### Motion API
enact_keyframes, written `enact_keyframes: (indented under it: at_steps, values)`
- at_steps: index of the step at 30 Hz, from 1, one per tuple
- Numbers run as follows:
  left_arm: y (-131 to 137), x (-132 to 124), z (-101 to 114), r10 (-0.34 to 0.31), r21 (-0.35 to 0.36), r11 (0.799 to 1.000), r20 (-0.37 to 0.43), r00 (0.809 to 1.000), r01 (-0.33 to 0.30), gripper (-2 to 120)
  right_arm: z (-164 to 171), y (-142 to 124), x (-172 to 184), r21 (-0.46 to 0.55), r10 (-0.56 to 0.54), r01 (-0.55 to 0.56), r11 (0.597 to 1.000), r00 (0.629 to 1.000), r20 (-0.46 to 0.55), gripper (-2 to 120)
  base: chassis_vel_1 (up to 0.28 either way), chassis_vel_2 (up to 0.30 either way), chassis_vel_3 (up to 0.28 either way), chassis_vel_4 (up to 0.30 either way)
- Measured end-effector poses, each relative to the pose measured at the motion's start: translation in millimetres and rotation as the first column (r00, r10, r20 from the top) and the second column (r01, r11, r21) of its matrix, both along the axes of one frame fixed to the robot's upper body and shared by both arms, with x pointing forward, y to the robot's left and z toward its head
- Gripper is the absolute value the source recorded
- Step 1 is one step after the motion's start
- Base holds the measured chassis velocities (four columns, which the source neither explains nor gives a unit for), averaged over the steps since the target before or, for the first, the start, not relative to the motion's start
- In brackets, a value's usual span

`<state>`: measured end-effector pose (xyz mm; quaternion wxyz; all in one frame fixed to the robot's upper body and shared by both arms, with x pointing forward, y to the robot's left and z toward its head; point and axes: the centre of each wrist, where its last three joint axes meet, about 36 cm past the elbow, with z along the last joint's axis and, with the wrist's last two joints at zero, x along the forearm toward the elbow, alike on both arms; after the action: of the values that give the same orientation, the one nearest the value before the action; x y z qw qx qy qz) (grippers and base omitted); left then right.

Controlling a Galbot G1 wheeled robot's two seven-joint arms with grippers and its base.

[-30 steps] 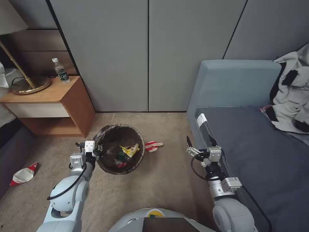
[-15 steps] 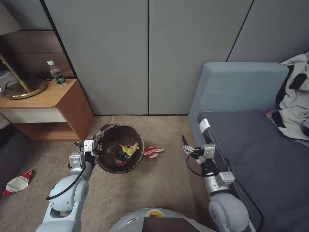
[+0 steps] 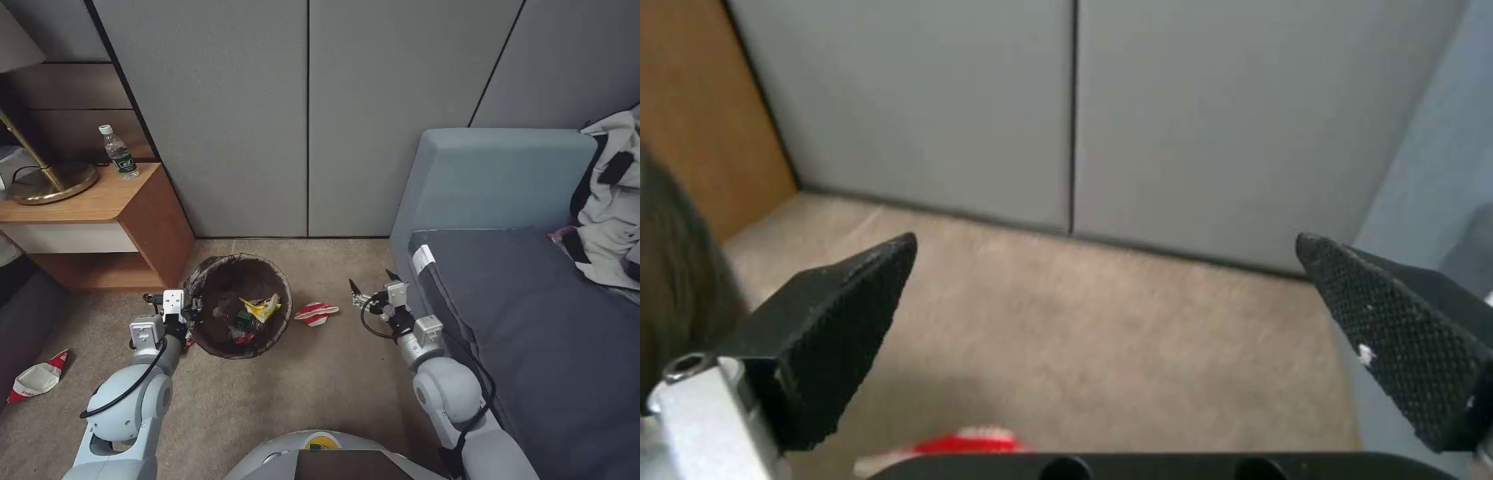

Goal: Pick up the trash bin, then pick up the garbage from the floor and place it into the trash bin.

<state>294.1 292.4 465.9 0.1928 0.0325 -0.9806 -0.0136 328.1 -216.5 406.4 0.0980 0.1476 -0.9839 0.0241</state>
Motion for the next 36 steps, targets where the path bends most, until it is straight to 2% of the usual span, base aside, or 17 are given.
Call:
enact_keyframes:
  at_steps: [8, 15, 27, 36]
  values:
    - [-2.1, 2.0, -0.9, -0.023, -0.006, 1.000, -0.004, 1.000, 0.023, 3, -35.3, -13.5, 35.1, -0.050, 0.049, -0.058, 0.997, 0.985, -0.165, 100, 0.000, 0.000, 0.000, 0.000]
    - [-3.1, 1.9, 1.5, -0.031, -0.009, 0.999, 0.003, 1.000, 0.031, 3, -51.8, -23.1, 52.7, -0.074, 0.100, -0.122, 0.990, 0.965, -0.244, 100, 0.000, 0.000, 0.000, 0.000]
    - [-5.5, 3.1, 1.6, -0.041, -0.016, 0.999, 0.006, 0.999, 0.041, 3, -89.0, -5.7, 88.6, -0.105, 0.148, -0.190, 0.976, 0.936, -0.319, 100, 0.000, 0.000, 0.000, 0.000]
    - [-5.7, 3.2, 1.0, -0.041, -0.019, 0.999, 0.005, 0.999, 0.041, 3, -108.0, -2.1, 112.5, -0.127, 0.195, -0.252, 0.959, 0.917, -0.349, 100, 0.000, 0.000, 0.000, 0.000]
